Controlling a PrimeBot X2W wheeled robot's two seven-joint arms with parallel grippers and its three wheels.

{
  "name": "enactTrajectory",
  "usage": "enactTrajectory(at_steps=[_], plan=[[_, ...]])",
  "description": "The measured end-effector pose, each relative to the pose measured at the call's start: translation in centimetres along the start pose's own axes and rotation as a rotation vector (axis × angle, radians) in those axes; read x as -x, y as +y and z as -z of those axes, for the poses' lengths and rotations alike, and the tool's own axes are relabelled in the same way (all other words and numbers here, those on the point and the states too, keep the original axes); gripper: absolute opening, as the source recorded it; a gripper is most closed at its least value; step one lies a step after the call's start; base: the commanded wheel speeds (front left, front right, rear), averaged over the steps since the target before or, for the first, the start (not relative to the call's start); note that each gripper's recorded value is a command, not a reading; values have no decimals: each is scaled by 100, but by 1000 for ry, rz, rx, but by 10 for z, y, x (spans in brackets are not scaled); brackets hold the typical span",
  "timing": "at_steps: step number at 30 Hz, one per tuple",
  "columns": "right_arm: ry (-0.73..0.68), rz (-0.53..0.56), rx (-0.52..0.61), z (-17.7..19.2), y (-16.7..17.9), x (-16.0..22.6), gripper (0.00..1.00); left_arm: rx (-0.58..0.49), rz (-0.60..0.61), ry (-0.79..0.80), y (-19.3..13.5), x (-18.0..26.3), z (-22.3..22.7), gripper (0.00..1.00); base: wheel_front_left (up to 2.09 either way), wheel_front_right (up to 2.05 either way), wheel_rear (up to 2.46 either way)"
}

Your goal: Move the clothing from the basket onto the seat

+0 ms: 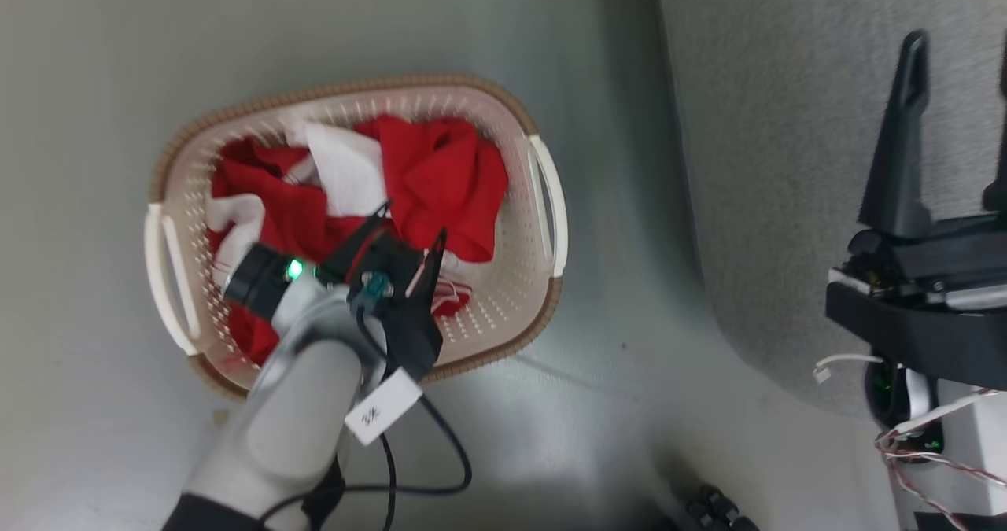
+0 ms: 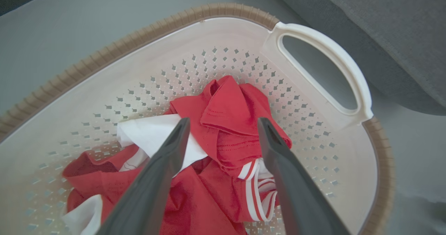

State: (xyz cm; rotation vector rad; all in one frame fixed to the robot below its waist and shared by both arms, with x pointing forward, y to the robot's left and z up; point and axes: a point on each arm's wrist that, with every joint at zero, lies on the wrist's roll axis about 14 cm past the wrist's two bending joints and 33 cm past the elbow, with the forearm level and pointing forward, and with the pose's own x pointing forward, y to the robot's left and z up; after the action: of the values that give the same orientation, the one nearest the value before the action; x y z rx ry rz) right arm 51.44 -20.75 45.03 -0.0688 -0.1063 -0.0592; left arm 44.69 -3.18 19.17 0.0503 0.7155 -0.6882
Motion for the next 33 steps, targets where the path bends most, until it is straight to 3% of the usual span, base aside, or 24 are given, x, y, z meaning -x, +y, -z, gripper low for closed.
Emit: enactTrajectory(at_steps=[12, 18, 27, 28, 29, 30, 31, 32, 33], plan=[[1, -24, 31, 36, 6, -22, 100, -1, 41, 56, 9, -50, 29, 100, 0, 0, 0], [52, -36, 42, 67, 10, -21, 100, 10, 64, 123, 6, -60, 64, 100, 0, 0, 0], [71, -61, 49, 82, 17, -22, 100, 12, 49, 126, 12, -73, 72, 100, 0, 0, 0], [72, -62, 54, 82, 17, -22, 100, 9, 50, 128, 11, -74, 73, 89, 0, 0, 0], [72, -63, 60, 82, 17, -21, 100, 7, 50, 130, 12, -75, 73, 62, 0, 0, 0], [72, -63, 62, 82, 16, -21, 100, 6, 51, 132, 11, -76, 73, 43, 0, 0, 0], [73, -62, 64, 82, 16, -21, 100, 4, 52, 135, 11, -76, 74, 11, 0, 0, 0], [74, -62, 65, 82, 16, -21, 100, 3, 53, 139, 10, -76, 75, 0, 0, 0, 0], [74, -61, 67, 82, 15, -21, 100, 3, 55, 142, 9, -76, 76, 0, 0, 0, 0]])
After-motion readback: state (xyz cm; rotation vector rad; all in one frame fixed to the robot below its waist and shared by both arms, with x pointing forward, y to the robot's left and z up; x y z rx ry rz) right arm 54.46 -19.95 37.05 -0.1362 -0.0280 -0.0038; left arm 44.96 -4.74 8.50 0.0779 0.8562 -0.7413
